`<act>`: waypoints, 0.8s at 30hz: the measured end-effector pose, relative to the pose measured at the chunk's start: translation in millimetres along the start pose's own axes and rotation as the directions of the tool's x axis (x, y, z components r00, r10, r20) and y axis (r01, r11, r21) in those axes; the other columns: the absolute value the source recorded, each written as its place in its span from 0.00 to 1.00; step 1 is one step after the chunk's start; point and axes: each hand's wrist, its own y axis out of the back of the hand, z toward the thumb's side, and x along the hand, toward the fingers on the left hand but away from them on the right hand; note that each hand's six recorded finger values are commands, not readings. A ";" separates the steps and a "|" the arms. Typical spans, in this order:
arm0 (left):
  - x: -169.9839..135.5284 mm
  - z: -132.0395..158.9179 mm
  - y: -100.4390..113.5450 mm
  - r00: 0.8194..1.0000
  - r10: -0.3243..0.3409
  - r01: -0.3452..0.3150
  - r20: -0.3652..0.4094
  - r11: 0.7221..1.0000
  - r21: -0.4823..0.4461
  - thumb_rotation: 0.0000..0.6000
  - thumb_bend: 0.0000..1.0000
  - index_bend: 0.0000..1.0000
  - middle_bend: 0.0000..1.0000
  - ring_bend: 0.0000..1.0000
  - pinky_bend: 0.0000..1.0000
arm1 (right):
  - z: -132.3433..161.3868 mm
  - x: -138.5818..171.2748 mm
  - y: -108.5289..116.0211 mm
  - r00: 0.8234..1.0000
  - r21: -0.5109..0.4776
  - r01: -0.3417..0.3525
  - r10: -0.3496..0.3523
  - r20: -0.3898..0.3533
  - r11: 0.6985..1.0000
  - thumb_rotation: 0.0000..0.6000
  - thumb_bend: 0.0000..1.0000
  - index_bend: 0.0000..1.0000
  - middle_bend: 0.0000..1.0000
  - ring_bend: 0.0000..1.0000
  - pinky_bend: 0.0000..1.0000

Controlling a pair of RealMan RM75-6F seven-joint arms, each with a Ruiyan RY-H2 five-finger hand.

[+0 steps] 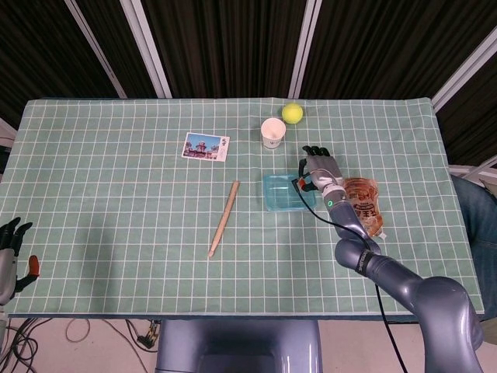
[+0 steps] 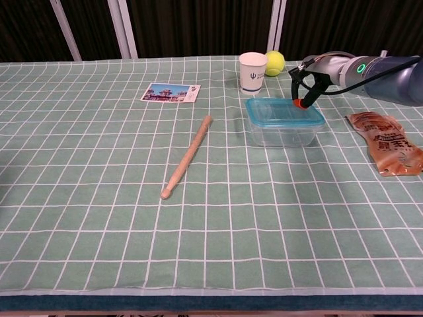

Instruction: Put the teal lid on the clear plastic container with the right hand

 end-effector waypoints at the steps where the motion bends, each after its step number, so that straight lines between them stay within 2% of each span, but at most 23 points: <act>1: -0.1 -0.1 0.0 1.000 0.000 0.000 0.000 1.000 0.000 1.00 0.57 0.11 0.00 0.00 0.00 | -0.1 -0.1 -0.3 1.000 0.001 -0.002 0.002 0.000 1.000 1.00 0.47 0.65 0.11 0.00 0.00; 24: -0.3 0.6 1.2 1.000 0.005 -0.005 0.003 1.000 -0.003 1.00 0.57 0.11 0.00 0.00 0.00 | -7.1 1.9 -13.0 0.998 0.046 -0.057 0.057 0.016 0.997 1.00 0.47 0.66 0.11 0.00 0.00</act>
